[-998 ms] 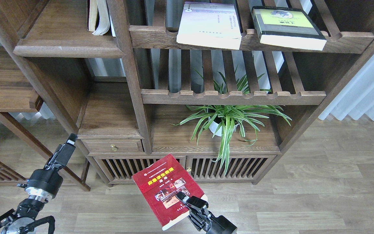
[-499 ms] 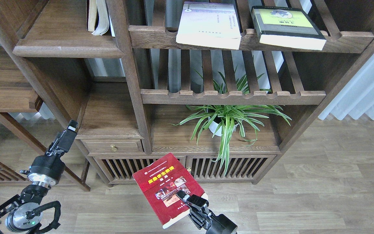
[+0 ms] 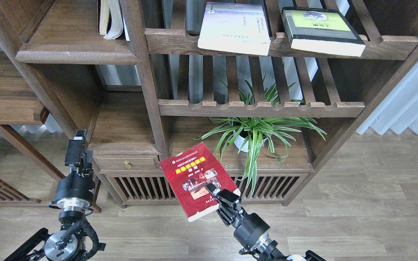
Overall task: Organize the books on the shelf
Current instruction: 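Hold the red book upright with the right gripper while the left gripper approaches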
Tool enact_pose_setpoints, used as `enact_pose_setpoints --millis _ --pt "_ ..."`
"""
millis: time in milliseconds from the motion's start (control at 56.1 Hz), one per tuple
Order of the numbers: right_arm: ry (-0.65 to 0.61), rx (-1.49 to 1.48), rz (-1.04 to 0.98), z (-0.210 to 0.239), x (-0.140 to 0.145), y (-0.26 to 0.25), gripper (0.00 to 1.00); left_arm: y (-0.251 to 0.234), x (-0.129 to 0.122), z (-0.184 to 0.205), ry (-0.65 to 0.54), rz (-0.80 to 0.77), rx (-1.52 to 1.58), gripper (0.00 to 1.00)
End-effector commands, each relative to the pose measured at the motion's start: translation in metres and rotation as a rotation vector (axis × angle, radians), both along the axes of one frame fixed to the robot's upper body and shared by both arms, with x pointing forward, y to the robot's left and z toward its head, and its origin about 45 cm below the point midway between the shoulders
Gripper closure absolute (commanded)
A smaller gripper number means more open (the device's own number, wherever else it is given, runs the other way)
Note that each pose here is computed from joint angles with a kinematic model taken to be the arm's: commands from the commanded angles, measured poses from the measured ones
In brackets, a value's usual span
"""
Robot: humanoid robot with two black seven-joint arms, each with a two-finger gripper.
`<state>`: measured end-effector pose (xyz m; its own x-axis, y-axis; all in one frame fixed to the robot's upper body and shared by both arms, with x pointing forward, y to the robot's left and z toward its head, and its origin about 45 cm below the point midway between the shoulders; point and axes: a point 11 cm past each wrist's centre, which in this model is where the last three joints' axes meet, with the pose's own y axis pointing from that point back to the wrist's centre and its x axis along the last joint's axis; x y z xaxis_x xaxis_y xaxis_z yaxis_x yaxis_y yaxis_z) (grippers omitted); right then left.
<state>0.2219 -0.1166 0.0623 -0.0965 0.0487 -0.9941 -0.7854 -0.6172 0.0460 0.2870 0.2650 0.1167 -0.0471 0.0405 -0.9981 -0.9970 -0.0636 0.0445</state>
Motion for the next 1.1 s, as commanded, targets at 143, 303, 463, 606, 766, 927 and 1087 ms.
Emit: enact_pose_setpoints --millis 143,303,463,606,766,927,1087 --pt "-0.008 0.035 0.024 0.008 -0.003 0.011 0.92 -0.008 -0.027 -0.004 0.029 -0.214 0.032 0.0" --pt "-0.013 0.046 0.045 0.012 -0.007 0.017 0.91 -0.022 -0.04 -0.016 0.071 -0.293 0.055 0.0" --pt "-0.013 0.043 0.048 0.011 -0.007 0.017 0.9 -0.017 -0.025 -0.033 0.085 -0.215 0.067 0.0" --pt "-0.01 0.037 0.051 0.009 -0.008 0.017 0.89 0.009 -0.004 -0.041 0.083 -0.111 0.123 0.0" --pt "-0.002 0.035 0.047 0.007 -0.011 0.016 0.88 0.016 0.01 -0.03 0.05 -0.117 0.159 0.0" --pt "0.005 0.035 0.029 0.005 -0.012 0.012 0.87 0.014 0.011 -0.043 0.194 -0.243 0.365 0.0" --pt "0.019 0.036 0.022 0.002 -0.016 0.01 0.84 0.003 0.007 -0.044 0.202 -0.29 0.374 0.0"
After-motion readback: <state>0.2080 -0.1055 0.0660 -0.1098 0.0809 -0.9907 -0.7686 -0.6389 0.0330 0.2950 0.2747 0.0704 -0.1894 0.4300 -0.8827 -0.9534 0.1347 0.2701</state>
